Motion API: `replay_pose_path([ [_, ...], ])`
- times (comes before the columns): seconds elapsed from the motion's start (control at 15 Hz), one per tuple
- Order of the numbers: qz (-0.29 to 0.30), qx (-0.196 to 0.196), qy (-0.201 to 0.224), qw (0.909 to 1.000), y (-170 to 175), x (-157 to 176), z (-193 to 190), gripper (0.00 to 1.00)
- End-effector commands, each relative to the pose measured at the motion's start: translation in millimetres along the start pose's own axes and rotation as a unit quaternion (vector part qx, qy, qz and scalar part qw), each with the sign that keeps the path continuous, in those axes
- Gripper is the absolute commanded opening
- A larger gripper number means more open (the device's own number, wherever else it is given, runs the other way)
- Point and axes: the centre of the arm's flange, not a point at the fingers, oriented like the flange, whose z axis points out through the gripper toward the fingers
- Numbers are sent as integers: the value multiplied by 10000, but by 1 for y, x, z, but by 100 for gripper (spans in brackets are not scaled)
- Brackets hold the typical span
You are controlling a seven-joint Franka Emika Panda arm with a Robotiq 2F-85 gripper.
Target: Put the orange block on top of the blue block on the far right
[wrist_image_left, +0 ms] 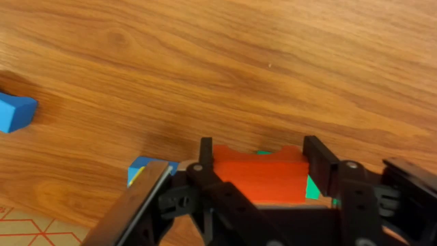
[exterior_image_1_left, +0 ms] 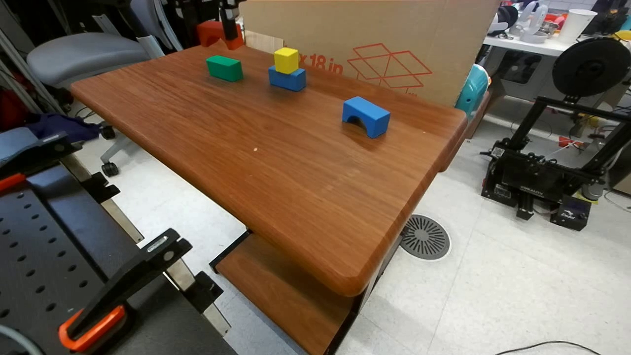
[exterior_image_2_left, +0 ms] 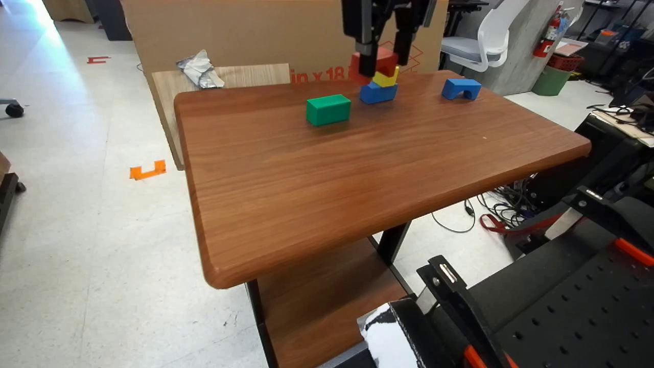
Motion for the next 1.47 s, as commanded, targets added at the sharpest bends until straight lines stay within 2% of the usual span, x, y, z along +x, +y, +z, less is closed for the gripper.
replay_pose_path([
  [0.0,116,170,-62,9998,37,-33,-10,42],
  [0.6,525,653,-253,9962,127,-53,6,42],
  [0.93,736,660,-393,9943,156,-58,5,42],
  [1.4,1286,583,-358,9893,197,-46,18,42],
])
